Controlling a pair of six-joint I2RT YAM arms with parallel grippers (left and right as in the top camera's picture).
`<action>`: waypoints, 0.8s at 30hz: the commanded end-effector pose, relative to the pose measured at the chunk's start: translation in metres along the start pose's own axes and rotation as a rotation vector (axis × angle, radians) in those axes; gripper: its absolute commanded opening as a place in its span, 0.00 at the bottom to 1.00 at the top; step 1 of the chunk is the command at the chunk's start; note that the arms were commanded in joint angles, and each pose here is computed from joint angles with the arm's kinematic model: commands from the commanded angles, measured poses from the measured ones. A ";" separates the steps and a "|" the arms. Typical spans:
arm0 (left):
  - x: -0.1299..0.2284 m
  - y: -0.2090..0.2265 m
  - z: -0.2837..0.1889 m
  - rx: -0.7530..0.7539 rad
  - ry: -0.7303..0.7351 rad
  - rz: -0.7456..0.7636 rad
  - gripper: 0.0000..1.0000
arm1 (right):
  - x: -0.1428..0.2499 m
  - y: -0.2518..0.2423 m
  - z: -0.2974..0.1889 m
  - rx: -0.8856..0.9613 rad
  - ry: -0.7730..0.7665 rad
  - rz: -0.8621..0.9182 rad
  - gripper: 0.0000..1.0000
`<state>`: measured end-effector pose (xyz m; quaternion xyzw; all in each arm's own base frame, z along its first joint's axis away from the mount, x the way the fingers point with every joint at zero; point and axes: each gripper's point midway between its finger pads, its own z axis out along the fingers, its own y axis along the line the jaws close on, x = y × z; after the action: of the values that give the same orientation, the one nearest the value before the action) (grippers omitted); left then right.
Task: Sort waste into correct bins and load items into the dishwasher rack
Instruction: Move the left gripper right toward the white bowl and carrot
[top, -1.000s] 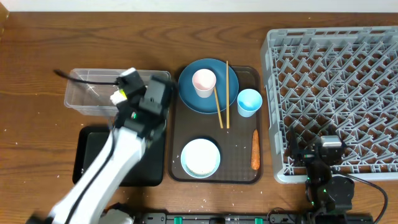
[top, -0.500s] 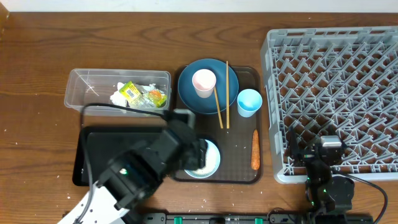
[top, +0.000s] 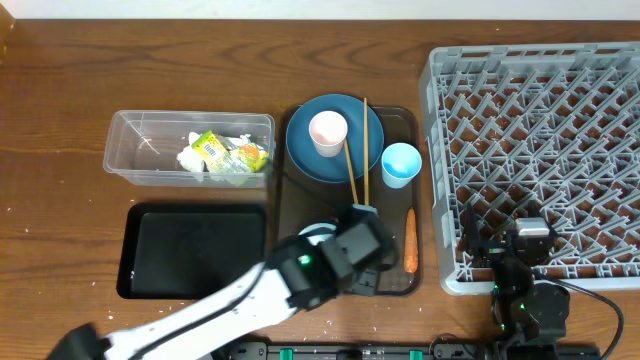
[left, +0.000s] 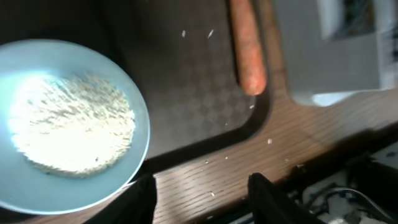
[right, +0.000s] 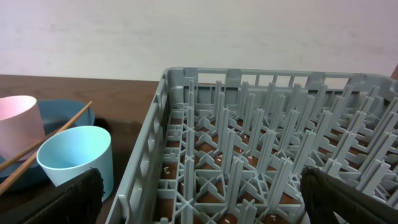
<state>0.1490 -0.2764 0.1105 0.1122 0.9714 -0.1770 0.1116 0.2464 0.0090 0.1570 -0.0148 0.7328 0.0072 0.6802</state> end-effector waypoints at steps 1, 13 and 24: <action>0.007 0.007 0.020 -0.054 0.047 -0.009 0.47 | 0.000 -0.002 0.000 0.009 -0.001 -0.003 0.99; 0.007 0.034 0.055 -0.221 0.060 -0.001 0.46 | 0.000 -0.002 0.000 0.009 -0.001 -0.003 0.99; -0.009 0.041 0.058 -0.270 -0.024 0.007 0.39 | 0.000 -0.002 0.000 0.009 -0.001 -0.003 0.99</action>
<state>0.1723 -0.2677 0.0502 0.0987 0.9853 -0.0652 0.1231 0.2464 0.0090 0.1569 -0.0150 0.7329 0.0071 0.6801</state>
